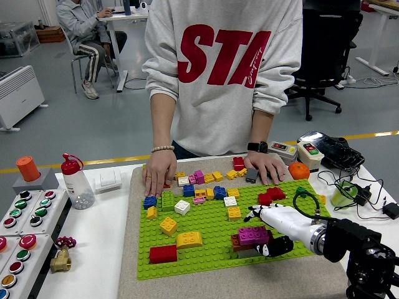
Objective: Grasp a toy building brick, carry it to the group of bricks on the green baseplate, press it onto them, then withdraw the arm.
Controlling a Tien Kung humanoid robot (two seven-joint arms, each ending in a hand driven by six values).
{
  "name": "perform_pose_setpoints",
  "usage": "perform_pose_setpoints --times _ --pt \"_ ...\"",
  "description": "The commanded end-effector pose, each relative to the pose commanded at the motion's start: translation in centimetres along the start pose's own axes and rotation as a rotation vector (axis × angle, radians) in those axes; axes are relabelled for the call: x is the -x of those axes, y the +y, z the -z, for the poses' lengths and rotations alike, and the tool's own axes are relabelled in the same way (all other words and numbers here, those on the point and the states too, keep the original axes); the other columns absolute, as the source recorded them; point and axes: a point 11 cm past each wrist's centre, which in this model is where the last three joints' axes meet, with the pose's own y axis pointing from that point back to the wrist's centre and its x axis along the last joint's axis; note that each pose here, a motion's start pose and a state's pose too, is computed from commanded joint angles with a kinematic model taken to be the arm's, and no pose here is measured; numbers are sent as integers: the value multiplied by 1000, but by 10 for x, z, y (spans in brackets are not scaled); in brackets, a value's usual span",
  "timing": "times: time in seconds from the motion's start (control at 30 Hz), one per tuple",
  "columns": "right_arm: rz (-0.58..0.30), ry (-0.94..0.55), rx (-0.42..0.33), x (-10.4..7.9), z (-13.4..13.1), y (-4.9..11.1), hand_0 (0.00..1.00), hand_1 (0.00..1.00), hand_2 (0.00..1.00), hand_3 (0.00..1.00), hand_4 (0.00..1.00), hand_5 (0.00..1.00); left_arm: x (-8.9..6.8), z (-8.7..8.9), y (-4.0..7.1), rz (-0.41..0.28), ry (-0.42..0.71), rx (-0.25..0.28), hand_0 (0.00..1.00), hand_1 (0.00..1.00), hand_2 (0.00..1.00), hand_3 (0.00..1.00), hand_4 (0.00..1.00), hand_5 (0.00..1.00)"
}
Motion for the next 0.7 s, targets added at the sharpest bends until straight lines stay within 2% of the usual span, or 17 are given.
perform_pose_setpoints --times 0.33,0.37,0.53,0.57,0.7 --pt "-58 -34 -75 -6 14 14 998 938 997 898 702 304 1 -1 0 2 1 1 719 726 812 703 492 998" --pt "-75 -31 -95 -6 17 17 811 782 750 749 404 173 1 -1 0 2 1 1 719 726 812 703 493 998" --pt "-180 -15 -178 -10 24 24 811 782 750 749 404 173 1 -1 0 2 1 0 719 726 812 703 493 998" --pt "-196 -13 -191 -11 24 25 733 714 666 589 292 156 1 -1 0 2 1 0 718 726 813 703 491 998" --pt "-241 8 -216 -12 23 27 733 714 666 589 292 156 1 -1 0 3 1 0 718 726 813 703 491 998"
